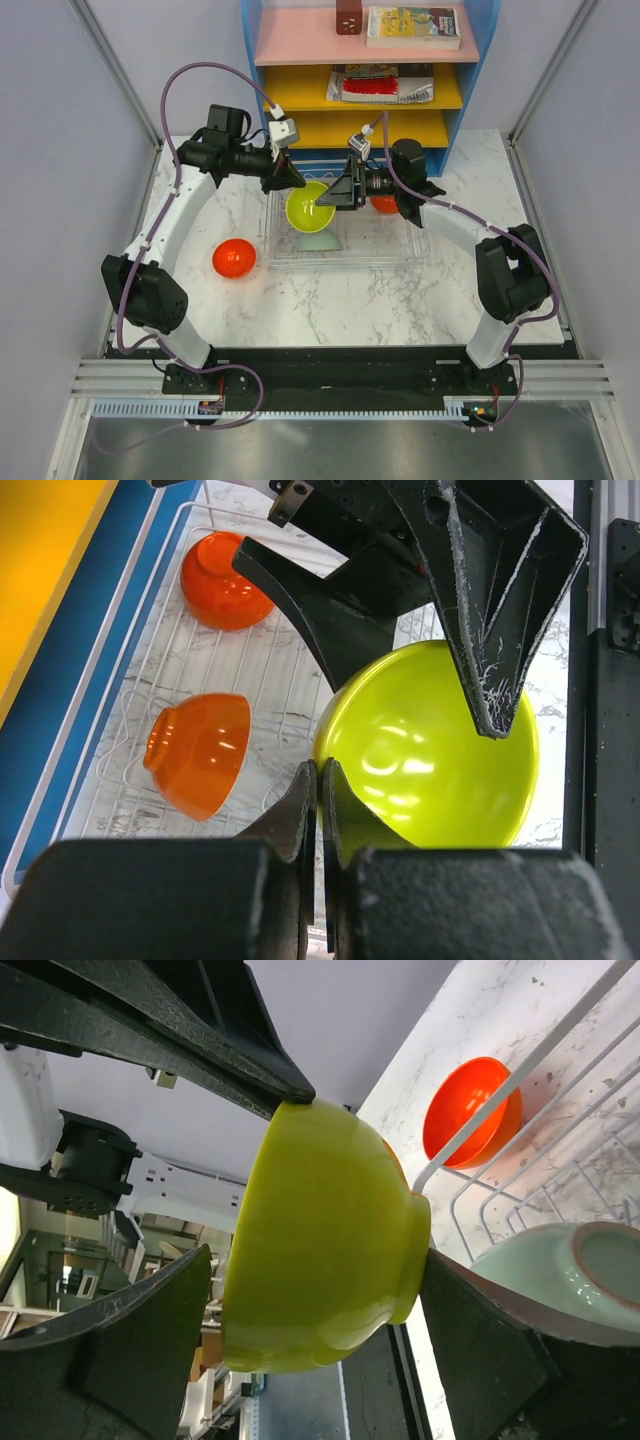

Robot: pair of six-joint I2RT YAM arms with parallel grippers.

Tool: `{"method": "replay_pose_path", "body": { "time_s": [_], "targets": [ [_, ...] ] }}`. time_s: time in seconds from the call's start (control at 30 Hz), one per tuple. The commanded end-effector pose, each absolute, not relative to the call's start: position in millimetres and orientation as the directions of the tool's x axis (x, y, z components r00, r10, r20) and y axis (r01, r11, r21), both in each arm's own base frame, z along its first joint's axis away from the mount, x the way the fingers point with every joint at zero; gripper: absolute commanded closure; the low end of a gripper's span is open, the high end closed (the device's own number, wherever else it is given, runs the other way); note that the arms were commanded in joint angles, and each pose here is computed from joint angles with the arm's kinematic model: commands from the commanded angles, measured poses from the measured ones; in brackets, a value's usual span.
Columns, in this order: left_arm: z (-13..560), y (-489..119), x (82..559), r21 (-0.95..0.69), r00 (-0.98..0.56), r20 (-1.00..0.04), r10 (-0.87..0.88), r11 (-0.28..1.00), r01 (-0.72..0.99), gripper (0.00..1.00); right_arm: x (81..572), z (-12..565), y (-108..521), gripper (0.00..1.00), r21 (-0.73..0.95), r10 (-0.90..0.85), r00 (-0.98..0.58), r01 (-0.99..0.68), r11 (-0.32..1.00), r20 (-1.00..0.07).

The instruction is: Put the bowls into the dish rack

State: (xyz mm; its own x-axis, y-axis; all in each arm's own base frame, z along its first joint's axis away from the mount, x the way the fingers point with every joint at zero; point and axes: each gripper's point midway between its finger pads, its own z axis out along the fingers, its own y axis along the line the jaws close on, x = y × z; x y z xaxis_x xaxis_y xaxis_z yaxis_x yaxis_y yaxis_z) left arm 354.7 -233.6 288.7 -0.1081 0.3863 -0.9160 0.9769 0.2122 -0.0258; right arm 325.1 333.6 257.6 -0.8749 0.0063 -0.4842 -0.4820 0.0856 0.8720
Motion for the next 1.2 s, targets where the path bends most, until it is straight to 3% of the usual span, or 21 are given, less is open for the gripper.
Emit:
{"method": "replay_pose_path", "body": {
  "time_s": [0.0, 0.13, 0.33, 0.37, 0.47, 0.53, 0.57, 0.73, 0.8, 0.83, 0.87, 0.9, 0.93, 1.03, 1.07, 1.17],
  "targets": [
    [314, -239, 347, 0.024, -0.047, -0.938, 0.345, 0.197, 0.980, 0.98, 318, 271, 336, 0.15, 0.856, -0.011, -0.856, -0.517, 0.012, -0.517],
    [314, -239, 347, 0.025, -0.045, -0.937, 0.345, 0.196, 0.980, 0.98, 314, 276, 336, 0.34, 0.852, -0.011, -0.852, -0.523, -0.023, -0.523],
    [311, -238, 345, 0.023, -0.048, -0.937, 0.347, 0.198, 0.980, 0.98, 309, 280, 335, 0.76, 0.859, -0.016, -0.860, -0.509, -0.059, -0.510],
    [309, -238, 345, 0.021, -0.051, -0.936, 0.349, 0.198, 0.980, 0.98, 309, 281, 334, 0.87, 0.858, -0.013, -0.859, -0.510, -0.060, -0.511],
    [304, -239, 343, 0.013, -0.057, -0.934, 0.353, 0.192, 0.981, 0.98, 310, 283, 334, 1.00, 0.854, 0.002, -0.855, -0.518, -0.055, -0.518],
    [300, -239, 343, 0.004, -0.065, -0.932, 0.355, 0.191, 0.982, 0.83, 310, 283, 334, 1.00, 0.852, 0.004, -0.853, -0.521, -0.050, -0.521],
    [299, -239, 342, 0.005, -0.063, -0.932, 0.356, 0.188, 0.982, 0.69, 310, 283, 334, 1.00, 0.850, 0.007, -0.851, -0.524, -0.045, -0.524],
    [299, -236, 341, -0.001, -0.071, -0.933, 0.353, 0.195, 0.981, 0.34, 317, 272, 333, 1.00, 0.843, 0.014, -0.843, -0.537, 0.010, -0.538],
    [306, -231, 342, 0.009, -0.065, -0.938, 0.341, 0.211, 0.977, 0.12, 320, 263, 332, 1.00, 0.854, 0.008, -0.855, -0.518, 0.051, -0.519],
    [309, -227, 343, 0.010, -0.066, -0.940, 0.335, 0.221, 0.975, 0.02, 324, 264, 331, 1.00, 0.824, 0.008, -0.826, -0.563, 0.067, -0.564],
    [317, -224, 340, 0.007, -0.065, -0.947, 0.314, 0.223, 0.975, 0.00, 331, 260, 330, 1.00, 0.802, 0.022, -0.805, -0.587, 0.105, -0.593],
    [323, -212, 345, 0.012, -0.065, -0.952, 0.298, 0.250, 0.968, 0.00, 331, 248, 327, 1.00, 0.823, 0.000, -0.834, -0.546, 0.156, -0.552],
    [326, -206, 346, -0.001, -0.082, -0.955, 0.286, 0.273, 0.962, 0.00, 337, 251, 326, 1.00, 0.778, 0.000, -0.790, -0.603, 0.176, -0.613],
    [331, -173, 351, -0.017, -0.123, -0.957, 0.263, 0.371, 0.928, 0.00, 352, 244, 317, 1.00, 0.746, 0.008, -0.777, -0.602, 0.284, -0.630],
    [338, -154, 350, -0.009, -0.120, -0.962, 0.244, 0.410, 0.912, 0.00, 356, 230, 309, 1.00, 0.718, -0.014, -0.776, -0.591, 0.368, -0.631],
    [319, -121, 344, -0.058, -0.188, -0.958, 0.217, 0.496, 0.866, 0.00, 371, 232, 289, 1.00, 0.592, -0.055, -0.708, -0.629, 0.504, -0.705]
  ]
}}
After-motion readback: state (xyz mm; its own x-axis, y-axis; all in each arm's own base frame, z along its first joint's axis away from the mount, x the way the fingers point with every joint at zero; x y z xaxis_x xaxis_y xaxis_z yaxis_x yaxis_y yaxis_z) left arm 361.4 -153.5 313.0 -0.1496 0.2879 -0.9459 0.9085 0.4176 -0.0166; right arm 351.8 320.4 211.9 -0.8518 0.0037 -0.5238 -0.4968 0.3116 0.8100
